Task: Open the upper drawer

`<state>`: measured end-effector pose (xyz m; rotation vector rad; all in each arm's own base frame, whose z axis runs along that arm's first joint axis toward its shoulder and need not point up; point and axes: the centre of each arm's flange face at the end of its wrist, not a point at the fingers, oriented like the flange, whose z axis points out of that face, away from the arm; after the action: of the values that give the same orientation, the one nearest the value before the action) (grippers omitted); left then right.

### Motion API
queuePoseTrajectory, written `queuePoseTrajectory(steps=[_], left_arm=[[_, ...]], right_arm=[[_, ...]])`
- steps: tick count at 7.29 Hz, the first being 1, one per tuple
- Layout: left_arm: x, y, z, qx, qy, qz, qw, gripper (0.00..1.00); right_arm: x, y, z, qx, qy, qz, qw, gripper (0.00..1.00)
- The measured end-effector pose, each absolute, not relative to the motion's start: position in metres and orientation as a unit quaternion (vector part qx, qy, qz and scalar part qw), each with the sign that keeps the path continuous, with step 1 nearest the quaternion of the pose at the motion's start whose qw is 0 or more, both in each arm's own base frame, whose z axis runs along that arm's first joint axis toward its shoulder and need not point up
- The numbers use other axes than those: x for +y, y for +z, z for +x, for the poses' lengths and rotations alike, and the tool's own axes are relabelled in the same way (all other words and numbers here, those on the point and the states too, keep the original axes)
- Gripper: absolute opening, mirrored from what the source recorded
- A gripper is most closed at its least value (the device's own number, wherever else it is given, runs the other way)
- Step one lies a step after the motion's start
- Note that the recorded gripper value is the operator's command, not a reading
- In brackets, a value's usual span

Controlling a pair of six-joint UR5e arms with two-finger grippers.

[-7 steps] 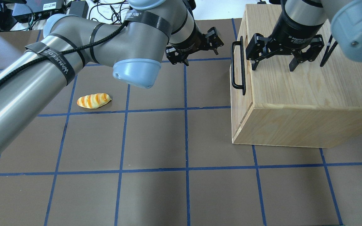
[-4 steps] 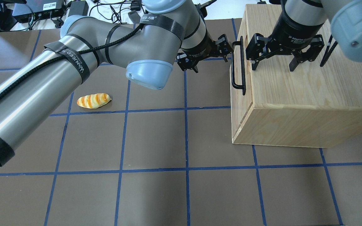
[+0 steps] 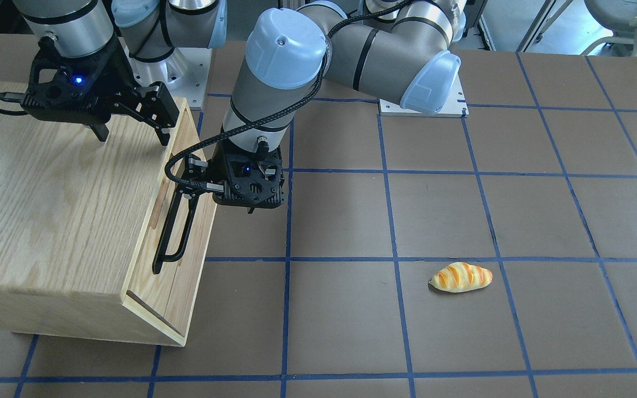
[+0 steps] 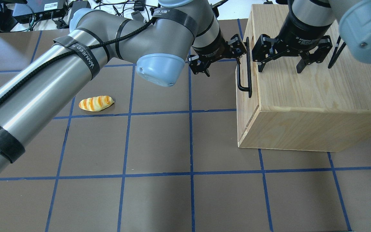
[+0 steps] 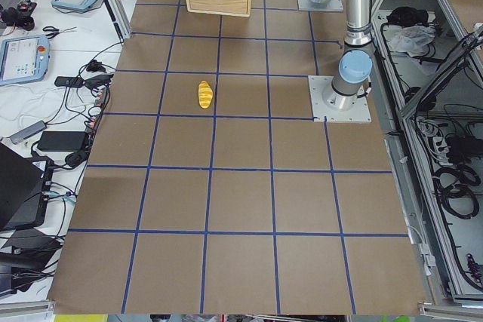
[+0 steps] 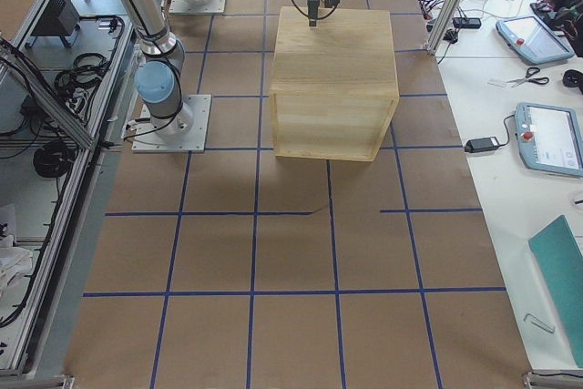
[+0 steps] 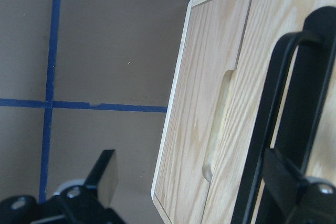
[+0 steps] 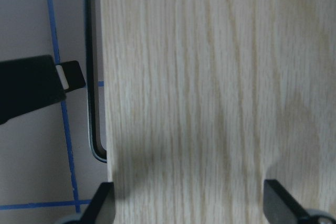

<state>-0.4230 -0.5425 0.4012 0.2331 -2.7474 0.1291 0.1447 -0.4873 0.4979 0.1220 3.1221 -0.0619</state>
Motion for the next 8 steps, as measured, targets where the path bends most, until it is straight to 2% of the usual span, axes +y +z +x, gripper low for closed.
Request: queuePoseTrajectory(steps=[8], left_arm=[[-0.538, 0.381, -0.440, -0.978, 0.026, 0.092, 0.184, 1.00]], right_arm=[[-0.487, 0.498, 0.145, 0.999, -0.020, 0.039, 0.008, 1.00]])
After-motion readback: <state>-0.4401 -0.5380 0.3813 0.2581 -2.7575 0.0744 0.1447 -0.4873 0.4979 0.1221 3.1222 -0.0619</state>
